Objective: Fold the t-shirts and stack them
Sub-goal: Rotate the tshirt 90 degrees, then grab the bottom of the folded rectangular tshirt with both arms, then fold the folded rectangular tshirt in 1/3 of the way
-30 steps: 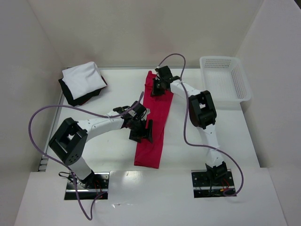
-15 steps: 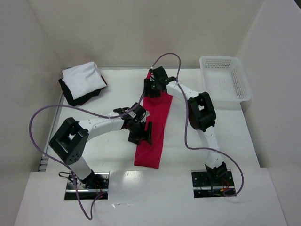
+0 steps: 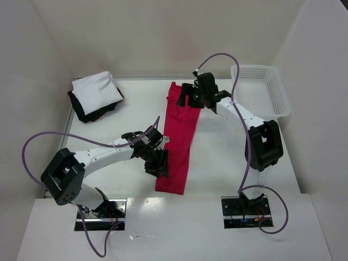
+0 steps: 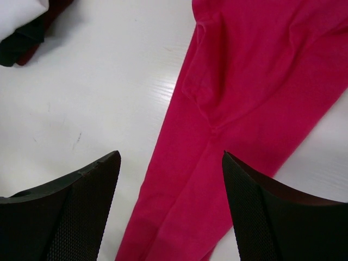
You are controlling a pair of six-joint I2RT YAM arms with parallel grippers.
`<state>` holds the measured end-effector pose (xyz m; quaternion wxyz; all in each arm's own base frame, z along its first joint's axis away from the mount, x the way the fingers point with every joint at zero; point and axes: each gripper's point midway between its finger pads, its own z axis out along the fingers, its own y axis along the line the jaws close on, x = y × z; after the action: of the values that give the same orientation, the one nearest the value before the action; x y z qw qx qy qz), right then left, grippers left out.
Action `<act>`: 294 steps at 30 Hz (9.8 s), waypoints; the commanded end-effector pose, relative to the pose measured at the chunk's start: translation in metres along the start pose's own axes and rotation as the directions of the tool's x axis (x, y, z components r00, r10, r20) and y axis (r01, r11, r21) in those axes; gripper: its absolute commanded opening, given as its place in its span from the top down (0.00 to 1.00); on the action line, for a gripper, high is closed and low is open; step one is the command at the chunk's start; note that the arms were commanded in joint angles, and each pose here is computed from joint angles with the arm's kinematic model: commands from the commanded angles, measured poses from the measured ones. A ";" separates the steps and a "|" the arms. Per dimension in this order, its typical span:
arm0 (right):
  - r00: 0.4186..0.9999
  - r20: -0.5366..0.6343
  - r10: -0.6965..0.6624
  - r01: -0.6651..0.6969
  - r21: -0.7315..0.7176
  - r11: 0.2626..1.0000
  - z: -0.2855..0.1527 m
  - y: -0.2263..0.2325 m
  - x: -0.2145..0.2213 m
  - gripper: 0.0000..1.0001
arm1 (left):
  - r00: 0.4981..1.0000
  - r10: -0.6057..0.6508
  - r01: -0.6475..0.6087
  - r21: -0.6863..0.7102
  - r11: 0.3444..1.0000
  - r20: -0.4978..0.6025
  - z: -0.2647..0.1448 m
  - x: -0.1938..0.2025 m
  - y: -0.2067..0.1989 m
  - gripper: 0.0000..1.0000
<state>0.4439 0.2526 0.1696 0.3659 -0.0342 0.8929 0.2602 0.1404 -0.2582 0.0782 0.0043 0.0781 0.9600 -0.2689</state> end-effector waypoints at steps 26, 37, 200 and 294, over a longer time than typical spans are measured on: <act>0.930 -0.352 0.101 -0.102 0.018 0.995 -0.105 0.012 0.197 0.56 | 0.998 -0.026 0.020 -0.115 0.993 -0.052 0.027 0.010 0.014 0.43; 0.854 -0.500 0.144 -0.176 -0.017 0.984 -0.141 0.033 0.274 0.60 | 0.999 -0.001 -0.004 -0.096 0.995 -0.048 0.036 -0.010 0.001 0.50; 0.833 -0.547 0.083 -0.080 0.029 0.996 -0.138 0.036 0.354 0.44 | 0.995 -0.099 0.101 -0.132 0.986 0.017 0.032 0.035 0.045 0.36; 0.990 0.042 0.134 -0.140 0.263 0.954 -0.038 -0.066 0.042 0.19 | 0.935 0.079 -0.093 0.023 0.995 0.346 -0.071 -0.293 0.074 0.19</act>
<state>0.4043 0.1846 0.0905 0.3107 0.0839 0.9361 0.1420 0.4493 -0.2051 0.0696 0.1383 0.0416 0.9476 -0.2849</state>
